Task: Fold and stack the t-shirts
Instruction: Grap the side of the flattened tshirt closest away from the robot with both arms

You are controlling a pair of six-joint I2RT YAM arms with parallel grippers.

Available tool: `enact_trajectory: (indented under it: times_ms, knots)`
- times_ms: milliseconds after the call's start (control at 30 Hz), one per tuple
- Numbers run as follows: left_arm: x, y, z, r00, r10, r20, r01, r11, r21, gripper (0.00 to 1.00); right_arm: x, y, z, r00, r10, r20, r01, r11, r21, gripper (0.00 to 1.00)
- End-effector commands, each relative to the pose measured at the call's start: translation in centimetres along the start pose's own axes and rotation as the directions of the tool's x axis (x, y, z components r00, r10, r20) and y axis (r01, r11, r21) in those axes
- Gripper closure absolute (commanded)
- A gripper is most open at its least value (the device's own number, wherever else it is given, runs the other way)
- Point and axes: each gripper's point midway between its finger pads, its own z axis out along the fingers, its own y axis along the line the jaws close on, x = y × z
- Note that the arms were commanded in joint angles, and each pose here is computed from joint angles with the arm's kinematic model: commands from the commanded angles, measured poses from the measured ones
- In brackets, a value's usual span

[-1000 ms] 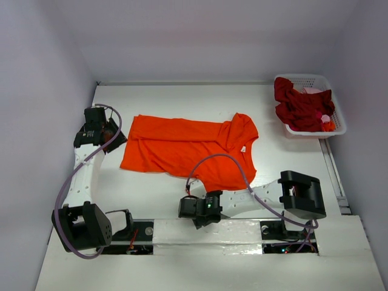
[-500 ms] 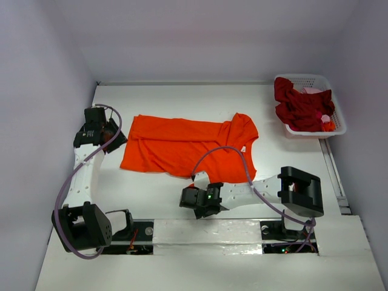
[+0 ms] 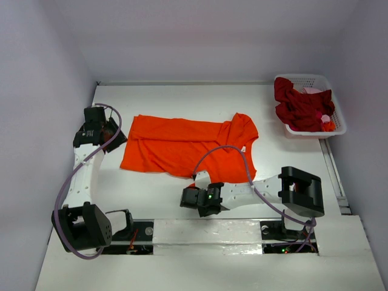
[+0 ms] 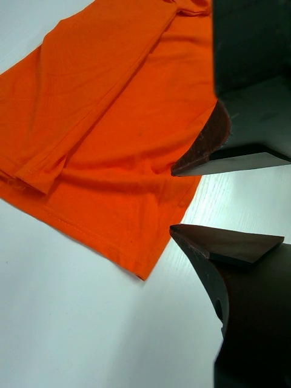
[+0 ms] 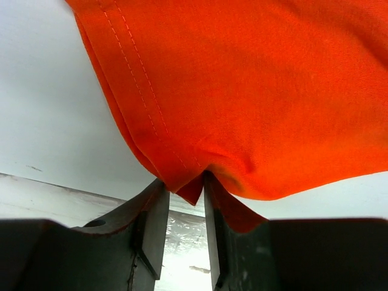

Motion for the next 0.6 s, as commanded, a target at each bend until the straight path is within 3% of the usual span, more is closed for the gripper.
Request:
enact_trajectory:
  times_ms: [0,100,167,233,567]
  knots:
    - [-1.6,-1.1,-1.3,0.999,0.003,0.048,-0.005,0.999,0.034,0.65,0.8,-2.0,0.7,1.0,0.01,-0.011,-0.009,0.998,0.068,0.67]
    - [-1.6,-1.2,-1.3,0.999,0.0,0.049,-0.002,0.999,0.04,0.65,0.7,-2.1,0.6,1.0,0.014,-0.005,-0.013,0.997,0.072,0.72]
    - [-1.6,-1.2,-1.3,0.999,-0.001,0.049,-0.001,0.999,0.04,0.65,0.7,-2.1,0.6,1.0,0.013,-0.007,-0.013,0.997,0.076,0.9]
    - [-1.6,-1.2,-1.3,0.999,0.0,0.049,-0.002,0.999,0.039,0.65,0.7,-2.1,0.6,1.0,0.014,-0.008,-0.013,0.997,0.079,0.99]
    - [-2.3,-0.3,-0.2,0.997,-0.011,0.079,0.012,1.0,-0.012,0.66,0.6,-2.1,0.4,1.0,0.017,-0.004,-0.017,0.998,0.068,1.0]
